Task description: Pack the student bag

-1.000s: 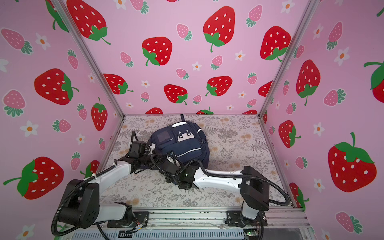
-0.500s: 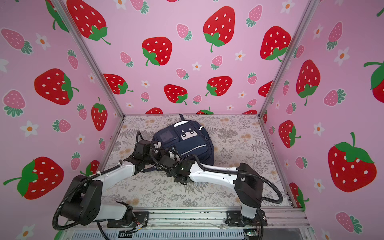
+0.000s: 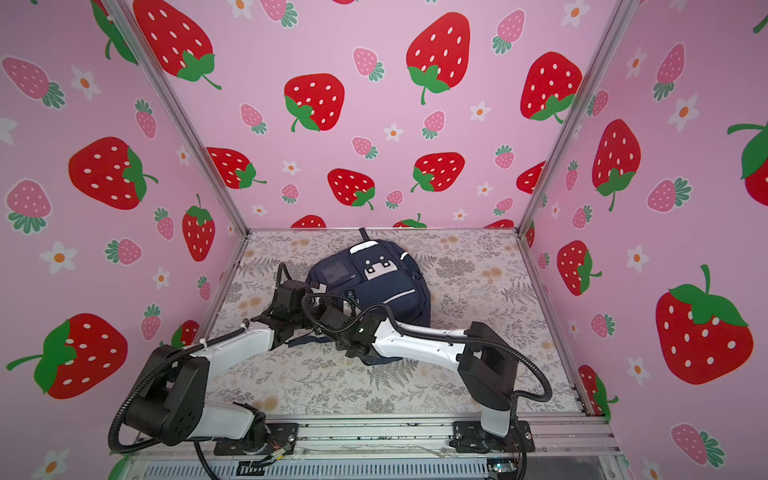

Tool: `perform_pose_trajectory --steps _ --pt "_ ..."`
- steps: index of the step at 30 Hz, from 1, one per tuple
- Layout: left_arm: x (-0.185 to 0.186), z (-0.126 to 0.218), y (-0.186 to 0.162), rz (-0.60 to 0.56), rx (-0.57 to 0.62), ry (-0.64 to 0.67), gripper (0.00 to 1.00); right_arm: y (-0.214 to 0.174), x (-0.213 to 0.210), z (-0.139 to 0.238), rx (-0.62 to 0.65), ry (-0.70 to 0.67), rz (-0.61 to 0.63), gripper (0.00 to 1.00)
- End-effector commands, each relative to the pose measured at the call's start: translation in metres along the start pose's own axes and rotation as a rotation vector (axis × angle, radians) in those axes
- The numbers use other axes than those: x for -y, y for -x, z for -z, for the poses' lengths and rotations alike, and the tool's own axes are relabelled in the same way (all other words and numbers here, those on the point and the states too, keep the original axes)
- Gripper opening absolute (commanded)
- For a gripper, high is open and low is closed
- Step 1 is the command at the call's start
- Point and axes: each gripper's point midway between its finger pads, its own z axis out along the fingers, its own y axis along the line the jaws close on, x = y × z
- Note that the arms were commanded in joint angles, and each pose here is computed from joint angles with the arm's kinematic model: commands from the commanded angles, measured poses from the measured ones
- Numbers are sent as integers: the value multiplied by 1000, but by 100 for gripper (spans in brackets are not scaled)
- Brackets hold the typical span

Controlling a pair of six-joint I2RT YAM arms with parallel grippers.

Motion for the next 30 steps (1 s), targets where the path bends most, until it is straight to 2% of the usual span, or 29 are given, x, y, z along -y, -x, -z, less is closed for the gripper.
perform_pose_trajectory --steps 1,8,12,21,25,30 --pt "57 4 8 -113 4 -160 0 -14 3 -10 -67 -31 8 41" --pt "56 4 8 -117 4 -158 0 -14 13 -6 -60 -67 2 39" --pt "53 3 6 -120 0 -150 0 -17 15 -3 -61 -52 -5 34" --pt "51 4 5 -124 0 -143 0 -29 8 -6 -100 -15 -1 30" --pt "51 5 5 -128 -1 -140 0 -28 10 0 -88 -18 -8 31" --pt "49 5 4 -128 -1 -136 0 -27 12 6 -74 -16 -14 40"
